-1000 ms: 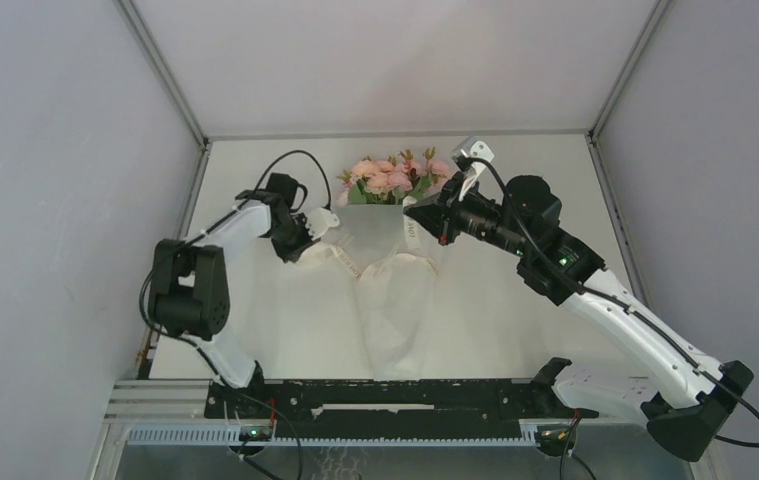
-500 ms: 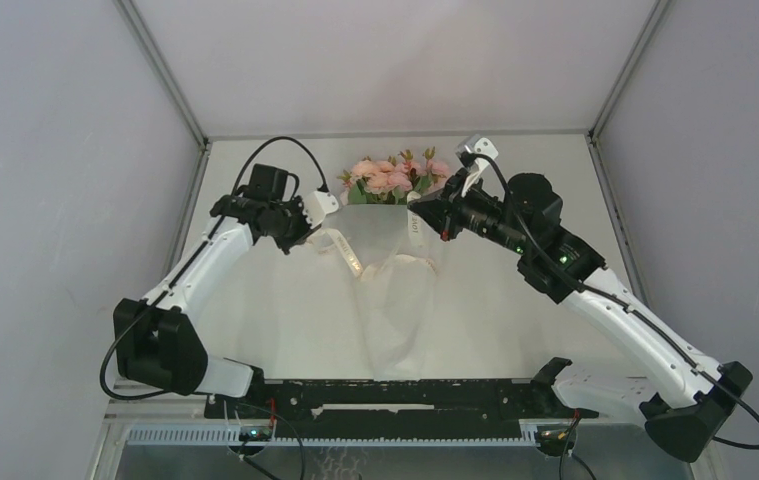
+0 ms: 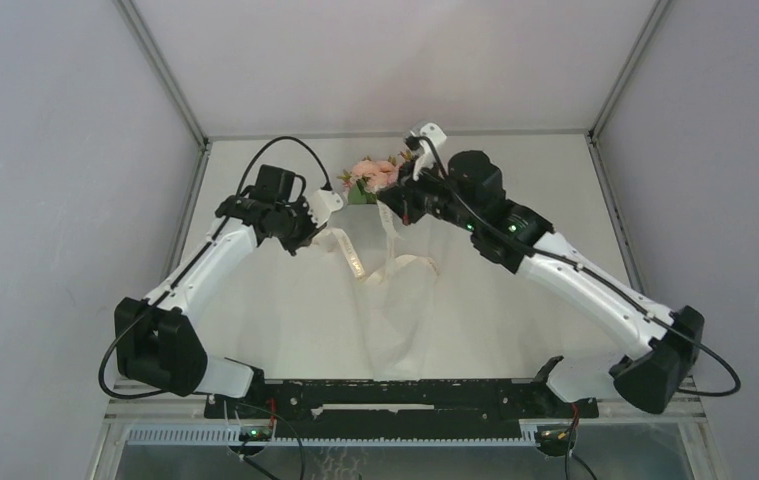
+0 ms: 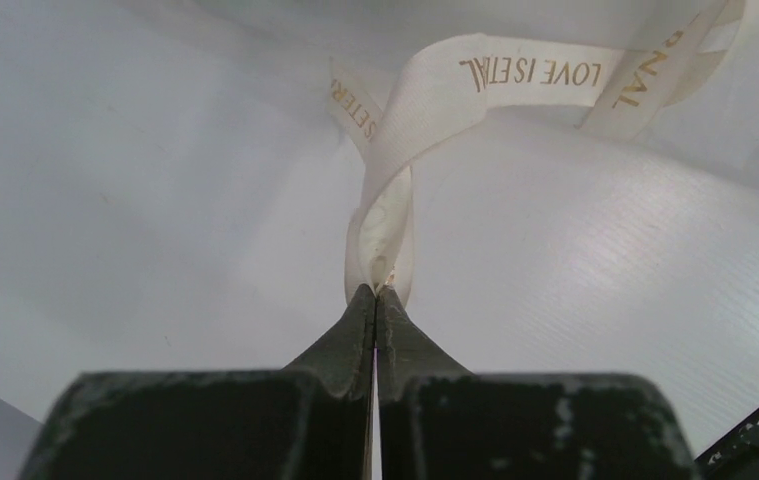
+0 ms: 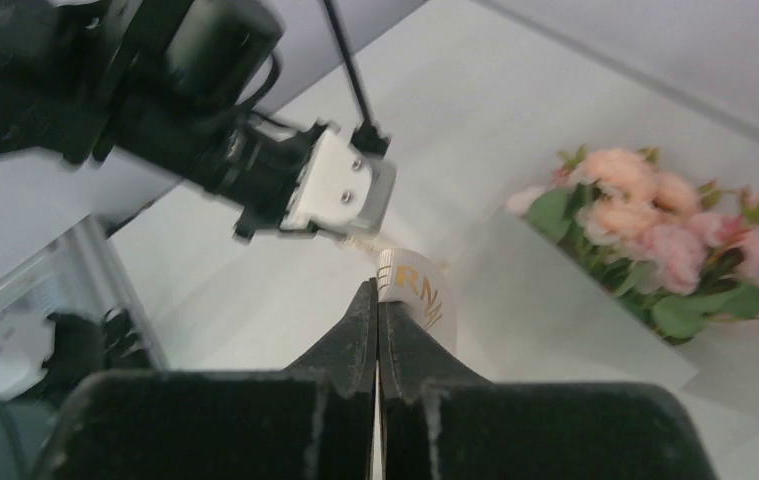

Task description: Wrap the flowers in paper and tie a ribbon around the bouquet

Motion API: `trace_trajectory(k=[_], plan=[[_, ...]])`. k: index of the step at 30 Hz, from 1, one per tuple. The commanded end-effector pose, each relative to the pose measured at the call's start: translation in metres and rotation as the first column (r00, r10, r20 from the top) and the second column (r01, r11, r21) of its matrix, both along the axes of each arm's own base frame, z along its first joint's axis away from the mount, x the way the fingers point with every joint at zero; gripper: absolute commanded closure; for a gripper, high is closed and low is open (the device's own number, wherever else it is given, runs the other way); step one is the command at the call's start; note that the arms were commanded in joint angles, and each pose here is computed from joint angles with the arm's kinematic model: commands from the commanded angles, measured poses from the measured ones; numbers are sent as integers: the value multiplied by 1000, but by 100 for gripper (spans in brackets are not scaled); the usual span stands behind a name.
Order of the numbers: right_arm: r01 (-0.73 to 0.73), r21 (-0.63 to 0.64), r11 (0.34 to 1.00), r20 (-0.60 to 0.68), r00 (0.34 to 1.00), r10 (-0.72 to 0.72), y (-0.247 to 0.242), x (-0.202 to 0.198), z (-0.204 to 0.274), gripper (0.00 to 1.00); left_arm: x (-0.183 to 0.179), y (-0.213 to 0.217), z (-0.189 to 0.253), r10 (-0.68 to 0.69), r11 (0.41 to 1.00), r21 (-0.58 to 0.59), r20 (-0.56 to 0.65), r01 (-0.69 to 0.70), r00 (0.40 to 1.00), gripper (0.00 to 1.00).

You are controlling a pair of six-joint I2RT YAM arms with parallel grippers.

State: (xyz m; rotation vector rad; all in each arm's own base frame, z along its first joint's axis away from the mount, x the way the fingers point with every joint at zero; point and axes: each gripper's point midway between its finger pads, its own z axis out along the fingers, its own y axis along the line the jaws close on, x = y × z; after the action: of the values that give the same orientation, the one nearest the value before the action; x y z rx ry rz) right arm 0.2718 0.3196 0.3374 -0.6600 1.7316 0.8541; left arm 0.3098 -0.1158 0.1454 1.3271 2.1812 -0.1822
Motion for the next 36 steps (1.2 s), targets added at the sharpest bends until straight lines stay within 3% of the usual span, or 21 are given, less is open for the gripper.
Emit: trace_trajectory(k=[1, 2, 3, 5, 6, 7, 8, 9, 11, 12, 14, 16, 21, 25, 30, 32, 34, 35, 36], plan=[[226, -13, 974, 106, 969, -223, -6, 53, 39, 100, 25, 4, 31, 150, 989, -26, 117, -148, 982, 100], [430, -33, 902, 115, 898, -424, -52, 84, 38, 100, 32, 28, 25, 222, 973, 23, 149, -228, 964, 100], [619, -1, 786, 85, 783, -616, -118, 109, 35, 100, 40, 64, 17, 298, 946, 71, 188, -316, 936, 100], [891, 132, 434, -159, 451, -878, -299, 119, 7, 100, 41, 173, -11, 477, 808, 227, 290, -543, 830, 100], [962, 170, 212, -274, 253, -928, -380, 97, -17, 100, 31, 230, -26, 547, 708, 311, 329, -635, 770, 100], [979, 199, 41, -360, 111, -926, -440, 67, -40, 100, 17, 274, -37, 600, 605, 380, 361, -700, 714, 100], [979, 197, -55, -416, 33, -909, -470, 38, -60, 100, 3, 305, -46, 644, 531, 421, 364, -736, 673, 100], [972, 175, -157, -430, -68, -900, -495, 11, -73, 100, -11, 324, -54, 679, 494, 435, 348, -753, 646, 100], [938, 139, -317, -416, -235, -879, -527, -29, -92, 100, -23, 347, -62, 721, 454, 410, 353, -791, 597, 100], [924, 126, -361, -436, -276, -857, -538, -38, -106, 100, -24, 356, -63, 730, 437, 405, 362, -803, 579, 100], [919, 91, -383, -481, -297, -825, -547, -41, -124, 100, -23, 364, -68, 745, 429, 404, 348, -808, 569, 100], [928, 79, -365, -496, -281, -822, -548, -36, -131, 100, -19, 365, -70, 751, 440, 394, 332, -807, 572, 100], [966, 64, -250, -455, -195, -869, -523, -7, -127, 100, -8, 354, -66, 759, 491, 342, 283, -801, 586, 100], [994, 69, -88, -433, -50, -900, -477, 21, -119, 100, 9, 331, -53, 750, 541, 297, 252, -787, 611, 100], [982, 56, 182, -433, 189, -882, -388, 48, -111, 100, 42, 223, -6, 643, 731, 145, 180, -667, 744, 100], [962, 27, 273, -438, 257, -862, -357, 49, -111, 100, 52, 159, 30, 560, 824, 16, 130, -566, 818, 100], [948, -24, 319, -442, 276, -854, -337, 45, -113, 100, 51, 98, 75, 457, 888, -108, 105, -447, 883, 100], [942, -58, 329, -461, 268, -846, -330, 40, -117, 93, 45, 61, 102, 378, 918, -174, 106, -357, 920, 100], [937, -109, 331, -490, 239, -838, -327, 33, -125, 68, 35, 36, 125, 323, 928, -228, 101, -294, 941, 100]])
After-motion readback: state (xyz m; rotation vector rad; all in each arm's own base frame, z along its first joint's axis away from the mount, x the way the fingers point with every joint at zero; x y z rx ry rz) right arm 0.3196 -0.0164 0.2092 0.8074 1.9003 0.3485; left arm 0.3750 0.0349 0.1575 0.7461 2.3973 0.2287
